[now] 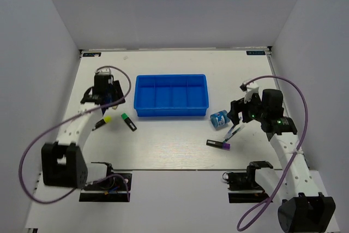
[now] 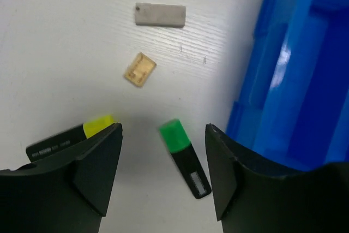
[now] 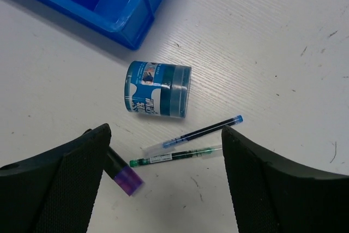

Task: Sort the stationery into containers
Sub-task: Grab a piece of stationery with the left arm

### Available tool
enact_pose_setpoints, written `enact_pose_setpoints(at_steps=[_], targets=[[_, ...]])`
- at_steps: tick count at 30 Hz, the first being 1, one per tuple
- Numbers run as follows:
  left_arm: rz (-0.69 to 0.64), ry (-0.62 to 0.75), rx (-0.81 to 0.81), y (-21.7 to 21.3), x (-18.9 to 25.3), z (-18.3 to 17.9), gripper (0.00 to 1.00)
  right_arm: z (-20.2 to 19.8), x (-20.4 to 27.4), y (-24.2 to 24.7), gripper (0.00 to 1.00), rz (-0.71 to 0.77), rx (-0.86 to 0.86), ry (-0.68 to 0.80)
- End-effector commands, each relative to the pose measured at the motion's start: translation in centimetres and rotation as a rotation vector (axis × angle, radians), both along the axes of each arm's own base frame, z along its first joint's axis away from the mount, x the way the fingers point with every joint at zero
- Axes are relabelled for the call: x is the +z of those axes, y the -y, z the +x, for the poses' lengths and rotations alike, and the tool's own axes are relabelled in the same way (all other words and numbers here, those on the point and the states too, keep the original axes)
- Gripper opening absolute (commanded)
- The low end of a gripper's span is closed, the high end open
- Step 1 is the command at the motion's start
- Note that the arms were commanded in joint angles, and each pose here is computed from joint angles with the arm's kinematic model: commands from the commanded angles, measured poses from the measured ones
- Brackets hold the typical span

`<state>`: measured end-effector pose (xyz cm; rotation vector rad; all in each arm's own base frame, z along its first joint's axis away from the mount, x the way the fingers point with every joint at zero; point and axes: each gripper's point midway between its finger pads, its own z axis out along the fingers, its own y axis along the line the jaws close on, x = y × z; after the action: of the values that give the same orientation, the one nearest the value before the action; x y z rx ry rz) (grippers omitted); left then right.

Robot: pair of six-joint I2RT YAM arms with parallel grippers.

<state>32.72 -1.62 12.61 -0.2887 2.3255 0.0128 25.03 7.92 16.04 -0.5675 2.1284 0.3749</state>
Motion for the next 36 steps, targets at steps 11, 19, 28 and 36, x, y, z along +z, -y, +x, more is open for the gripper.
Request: enact_pose_setpoints(at_steps=[11, 19, 28, 36], targets=[[-0.126, -0.197, -0.357, 0.0, -3.5, 11.1, 0.51, 0.4, -1.4, -1.0, 0.64, -0.032, 0.026, -0.057], [-0.056, -0.226, -0.534, 0.2, -4.7, 12.8, 0.58, 0.6, -1.6, -1.0, 0.7, -0.071, 0.02, -0.048], [-0.019, -0.265, -0.593, -0.7, -6.9, 12.4, 0.61, 0.7, -2.1, -1.1, 0.72, -0.093, 0.019, -0.069], [0.075, -0.268, -0.594, -1.4, -7.8, 13.8, 0.65, 0.8, -2.5, -1.1, 0.72, -0.099, 0.022, -0.083]])
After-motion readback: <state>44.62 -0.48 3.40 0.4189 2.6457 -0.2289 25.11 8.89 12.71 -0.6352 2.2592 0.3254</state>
